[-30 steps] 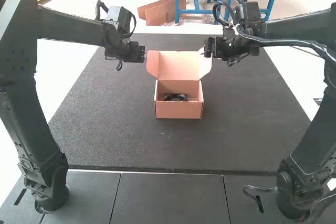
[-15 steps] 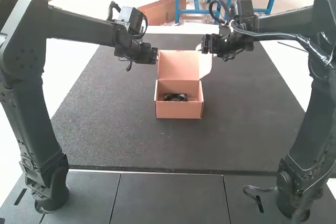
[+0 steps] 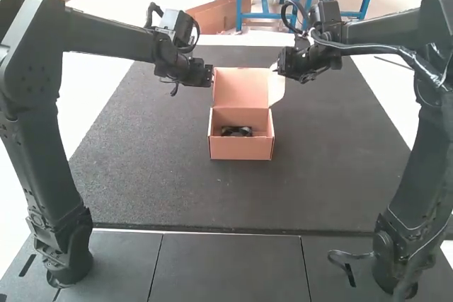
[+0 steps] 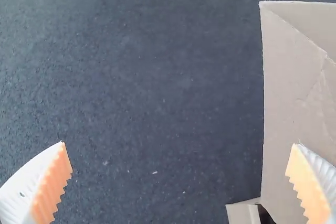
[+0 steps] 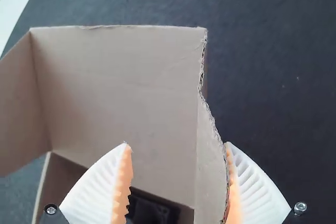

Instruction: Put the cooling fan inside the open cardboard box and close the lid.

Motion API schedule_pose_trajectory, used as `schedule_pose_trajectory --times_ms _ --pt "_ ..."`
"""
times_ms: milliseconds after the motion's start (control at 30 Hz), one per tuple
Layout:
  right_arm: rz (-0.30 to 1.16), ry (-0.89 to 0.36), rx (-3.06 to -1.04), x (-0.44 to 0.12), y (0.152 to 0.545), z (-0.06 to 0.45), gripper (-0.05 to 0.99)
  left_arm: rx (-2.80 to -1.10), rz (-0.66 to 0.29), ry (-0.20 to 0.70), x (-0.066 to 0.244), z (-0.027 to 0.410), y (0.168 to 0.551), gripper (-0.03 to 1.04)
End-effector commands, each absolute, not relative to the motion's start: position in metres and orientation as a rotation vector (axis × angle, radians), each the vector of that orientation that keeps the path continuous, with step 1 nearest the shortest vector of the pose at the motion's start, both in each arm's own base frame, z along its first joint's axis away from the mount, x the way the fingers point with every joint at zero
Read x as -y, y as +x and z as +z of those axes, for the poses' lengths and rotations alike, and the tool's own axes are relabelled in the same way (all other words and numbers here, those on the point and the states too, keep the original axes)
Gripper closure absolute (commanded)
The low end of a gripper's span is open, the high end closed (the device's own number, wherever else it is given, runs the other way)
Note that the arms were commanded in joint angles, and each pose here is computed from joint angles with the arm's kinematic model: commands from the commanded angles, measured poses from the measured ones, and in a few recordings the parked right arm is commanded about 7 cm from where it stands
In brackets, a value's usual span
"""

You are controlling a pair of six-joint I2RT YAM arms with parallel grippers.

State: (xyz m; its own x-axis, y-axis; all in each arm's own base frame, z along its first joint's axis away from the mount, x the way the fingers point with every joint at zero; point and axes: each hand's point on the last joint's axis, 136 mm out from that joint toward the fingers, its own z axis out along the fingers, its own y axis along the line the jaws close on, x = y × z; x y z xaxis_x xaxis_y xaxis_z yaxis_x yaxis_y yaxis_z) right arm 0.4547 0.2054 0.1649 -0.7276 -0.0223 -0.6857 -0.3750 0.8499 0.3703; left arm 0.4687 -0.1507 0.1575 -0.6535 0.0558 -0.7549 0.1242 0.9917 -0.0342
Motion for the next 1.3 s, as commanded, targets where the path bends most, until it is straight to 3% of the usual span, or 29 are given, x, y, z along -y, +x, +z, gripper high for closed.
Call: schedule_pose_trajectory --times_ms 0,333,467,833,1267 --pt "0.685 -0.279 -2.302 -0.209 0.458 0.176 0.65 -2.242 -0.133 0.128 0.159 0.176 0.475 0.04" --pt "0.713 -0.273 -2.337 -0.210 0.451 0.168 0.81 -2.239 -0.134 0.127 0.159 0.181 0.476 0.04" --pt "0.730 -0.284 -2.341 -0.213 0.448 0.167 0.95 -2.242 -0.131 0.128 0.158 0.181 0.476 0.04" --pt "0.740 -0.294 -2.350 -0.217 0.443 0.166 0.95 -2.287 -0.187 0.180 0.174 0.176 0.465 0.04" --pt "0.734 -0.414 -2.386 -0.238 0.412 0.159 0.95 -2.317 -0.192 0.191 0.176 0.175 0.455 0.04"
